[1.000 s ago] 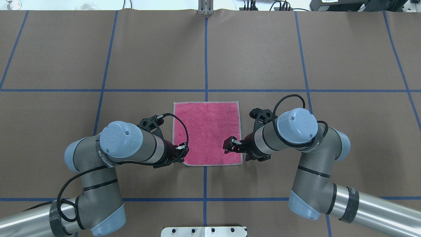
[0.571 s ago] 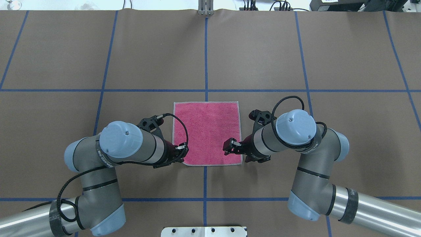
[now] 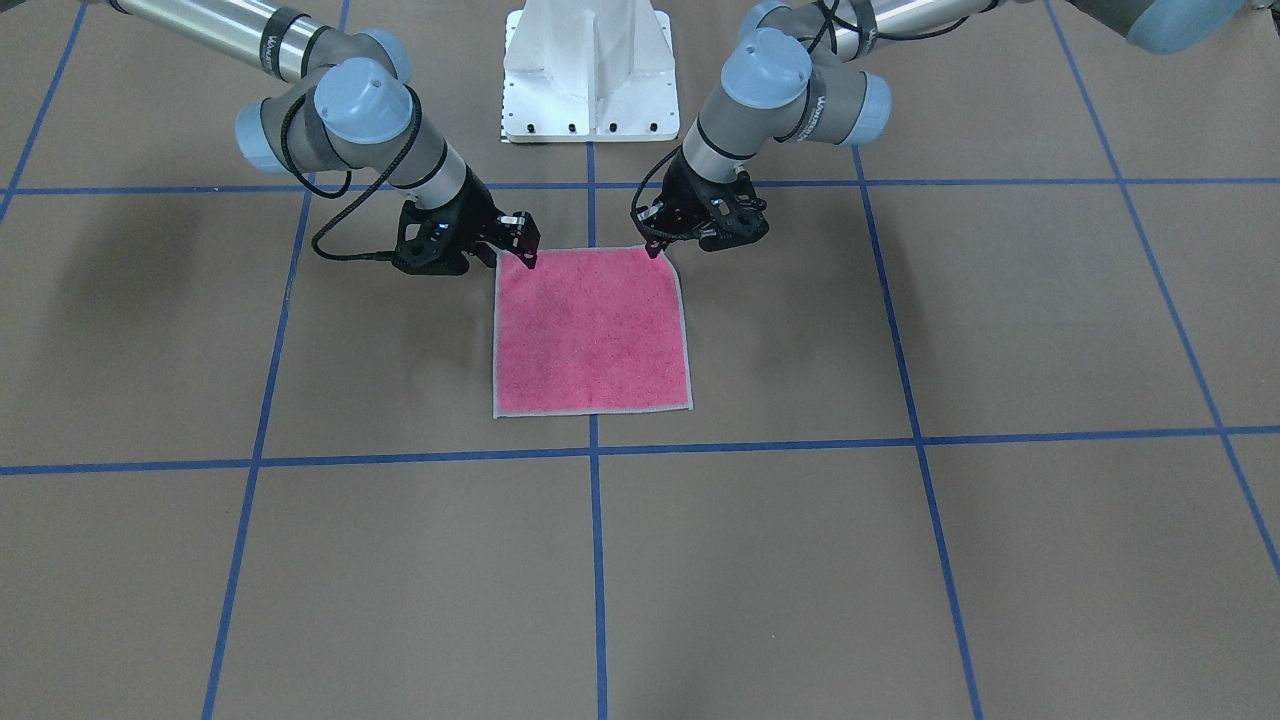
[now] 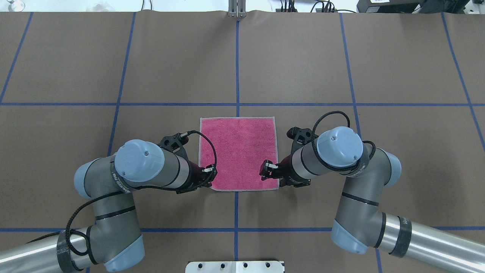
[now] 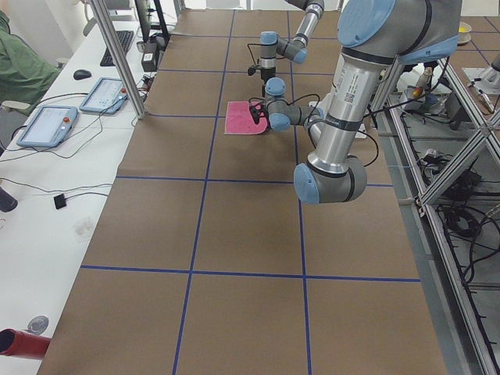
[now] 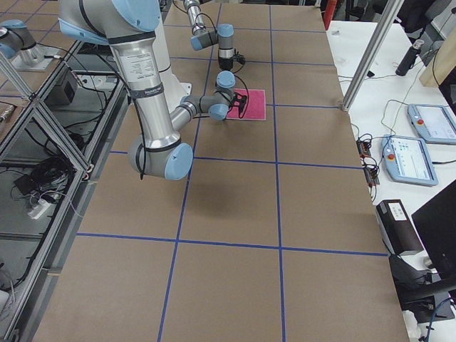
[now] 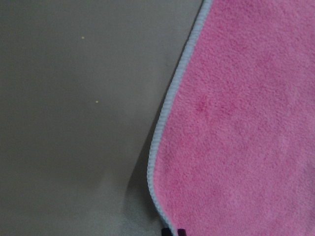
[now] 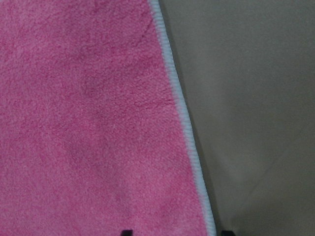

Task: Fold towel twice with both arms
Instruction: 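Grasp the near corners of the towel with both grippers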

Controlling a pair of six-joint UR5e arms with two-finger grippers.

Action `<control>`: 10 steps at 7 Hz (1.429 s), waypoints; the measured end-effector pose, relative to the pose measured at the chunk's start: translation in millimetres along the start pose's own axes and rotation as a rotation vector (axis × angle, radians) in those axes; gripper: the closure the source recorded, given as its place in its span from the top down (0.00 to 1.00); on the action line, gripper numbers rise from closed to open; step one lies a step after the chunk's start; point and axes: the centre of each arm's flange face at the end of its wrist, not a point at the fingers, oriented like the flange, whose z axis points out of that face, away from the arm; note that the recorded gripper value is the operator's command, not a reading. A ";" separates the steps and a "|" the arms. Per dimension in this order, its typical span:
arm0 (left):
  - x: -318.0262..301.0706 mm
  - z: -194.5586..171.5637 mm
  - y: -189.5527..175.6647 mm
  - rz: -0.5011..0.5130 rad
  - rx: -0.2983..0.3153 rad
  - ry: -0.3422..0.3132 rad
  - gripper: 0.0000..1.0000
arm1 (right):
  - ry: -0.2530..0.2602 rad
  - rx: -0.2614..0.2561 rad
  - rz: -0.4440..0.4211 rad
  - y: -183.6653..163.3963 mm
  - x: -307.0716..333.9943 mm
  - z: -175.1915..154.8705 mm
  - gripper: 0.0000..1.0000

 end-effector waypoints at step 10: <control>0.9 -0.8 0.1 0.000 0.000 0.002 0.00 | 0.000 -0.007 -0.009 -0.2 5.0 -0.1 0.00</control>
